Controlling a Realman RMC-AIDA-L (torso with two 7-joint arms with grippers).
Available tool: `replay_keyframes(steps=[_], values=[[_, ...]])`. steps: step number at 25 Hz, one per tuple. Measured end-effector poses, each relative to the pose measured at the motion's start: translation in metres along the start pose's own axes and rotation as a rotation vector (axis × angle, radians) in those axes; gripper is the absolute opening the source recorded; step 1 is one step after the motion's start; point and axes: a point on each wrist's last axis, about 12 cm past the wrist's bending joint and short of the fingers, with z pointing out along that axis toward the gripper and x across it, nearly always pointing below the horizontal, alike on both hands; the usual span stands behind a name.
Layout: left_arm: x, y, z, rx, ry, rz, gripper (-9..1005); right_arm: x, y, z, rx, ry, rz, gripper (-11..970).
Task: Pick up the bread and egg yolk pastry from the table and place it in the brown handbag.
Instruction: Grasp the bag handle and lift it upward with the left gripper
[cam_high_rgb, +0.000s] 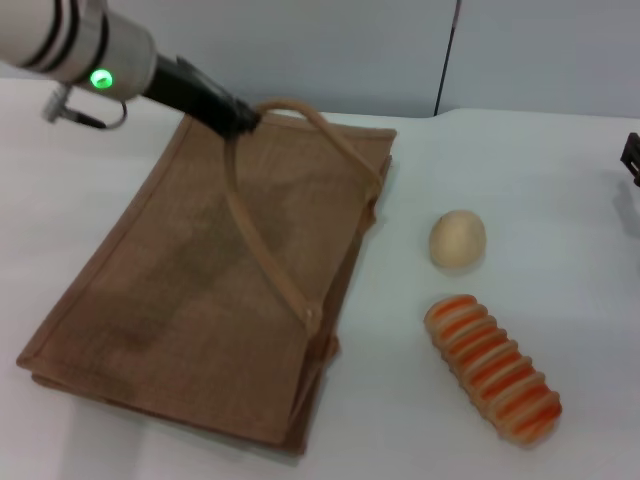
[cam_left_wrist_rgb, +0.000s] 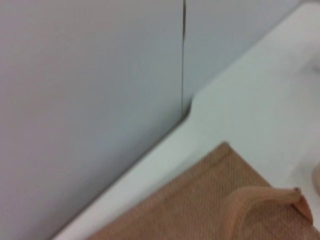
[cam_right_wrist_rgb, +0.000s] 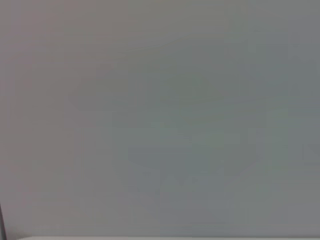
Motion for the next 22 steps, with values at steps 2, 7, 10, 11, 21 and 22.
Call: replay_keyframes(steps=[2,7,10,11,21,22], values=[[-0.008,-0.003,-0.017,-0.026,-0.033,0.012,119,0.001,-0.001,-0.001,0.001,0.002,0.0,666],[-0.025,-0.01,-0.064,-0.105,-0.115,0.033,118,0.003,-0.002,-0.002,0.002,0.006,-0.006,666],[-0.036,-0.015,-0.098,-0.159,-0.178,0.043,118,0.003,-0.002,-0.002,-0.005,0.009,-0.02,666],[-0.039,-0.017,-0.108,-0.171,-0.197,0.045,118,0.003,-0.002,-0.002,-0.006,0.009,-0.023,666],[-0.043,-0.031,-0.148,-0.18,-0.275,0.063,118,0.005,0.0,-0.003,-0.014,0.01,-0.019,665],[-0.043,-0.031,-0.149,-0.183,-0.276,0.067,118,0.007,0.003,-0.004,-0.03,0.012,-0.025,665]])
